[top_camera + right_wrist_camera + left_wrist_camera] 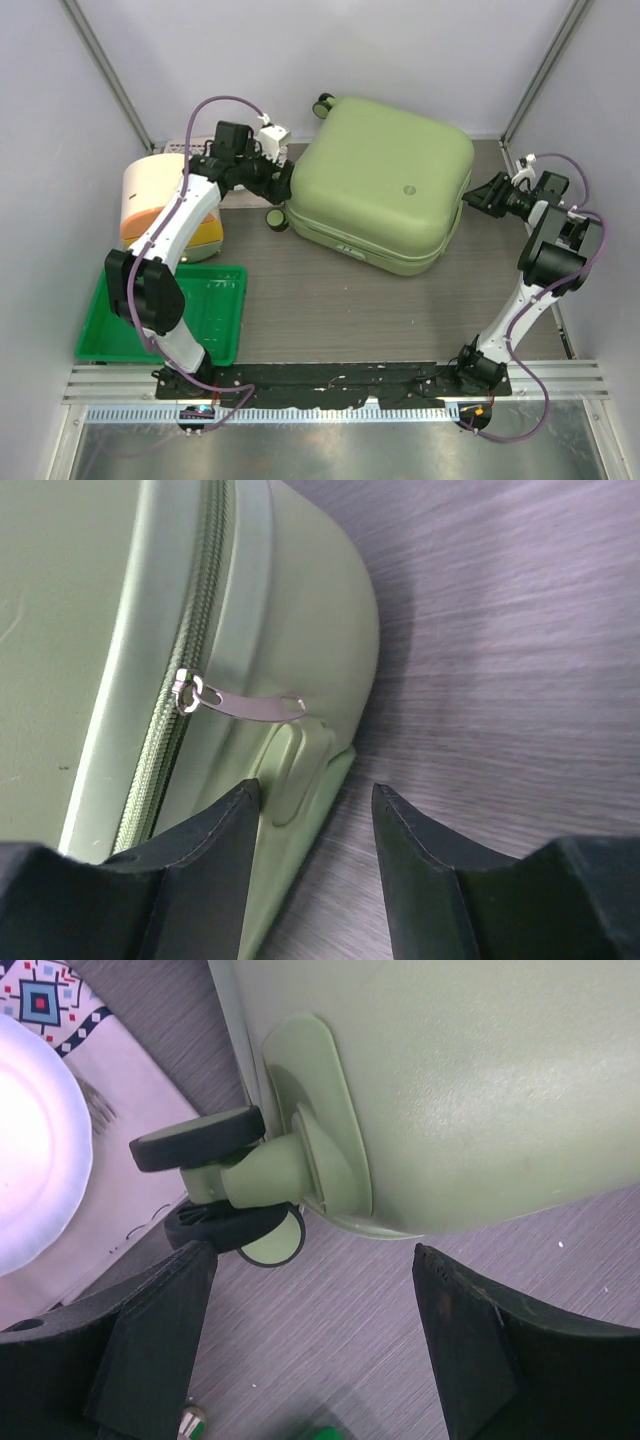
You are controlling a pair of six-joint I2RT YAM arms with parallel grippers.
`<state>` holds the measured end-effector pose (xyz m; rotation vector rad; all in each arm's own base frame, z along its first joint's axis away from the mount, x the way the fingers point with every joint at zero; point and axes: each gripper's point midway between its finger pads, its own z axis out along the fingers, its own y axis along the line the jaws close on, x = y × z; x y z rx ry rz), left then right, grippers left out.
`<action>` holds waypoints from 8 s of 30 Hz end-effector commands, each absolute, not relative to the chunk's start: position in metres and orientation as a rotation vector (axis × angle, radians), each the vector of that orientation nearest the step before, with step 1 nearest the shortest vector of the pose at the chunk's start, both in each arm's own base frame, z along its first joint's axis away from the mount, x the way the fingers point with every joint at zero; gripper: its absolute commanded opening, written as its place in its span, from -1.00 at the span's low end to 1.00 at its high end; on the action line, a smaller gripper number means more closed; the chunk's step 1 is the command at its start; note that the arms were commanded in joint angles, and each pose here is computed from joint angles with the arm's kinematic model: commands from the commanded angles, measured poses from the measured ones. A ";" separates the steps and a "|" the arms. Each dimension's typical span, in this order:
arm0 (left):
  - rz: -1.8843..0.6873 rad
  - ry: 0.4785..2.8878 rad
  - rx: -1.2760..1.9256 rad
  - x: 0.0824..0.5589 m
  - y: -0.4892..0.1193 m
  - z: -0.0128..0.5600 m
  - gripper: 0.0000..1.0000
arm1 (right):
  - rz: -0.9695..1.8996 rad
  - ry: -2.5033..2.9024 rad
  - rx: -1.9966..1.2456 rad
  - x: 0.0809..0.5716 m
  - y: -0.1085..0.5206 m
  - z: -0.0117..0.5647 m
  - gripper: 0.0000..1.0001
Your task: Open, take out, and arrange the luggage
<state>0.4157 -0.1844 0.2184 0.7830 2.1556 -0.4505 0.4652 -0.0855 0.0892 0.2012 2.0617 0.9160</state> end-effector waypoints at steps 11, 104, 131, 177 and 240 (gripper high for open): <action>-0.466 2.212 0.617 0.402 -0.167 0.213 0.69 | 1.288 1.990 0.467 0.456 -0.044 0.073 -0.07; -0.796 1.698 1.406 0.264 -0.339 0.220 0.61 | 0.518 1.900 -0.616 0.372 -0.011 0.144 -0.99; -0.174 1.249 1.588 0.269 -0.453 0.137 0.40 | 0.442 1.924 -0.432 0.308 0.045 0.144 -0.98; -0.313 1.484 1.937 0.235 -0.402 0.055 -1.00 | 0.265 1.707 -0.644 0.442 -0.057 0.168 -0.98; -0.994 2.074 0.156 0.435 -0.227 0.245 0.82 | 0.229 1.945 -0.501 0.428 0.041 0.269 0.21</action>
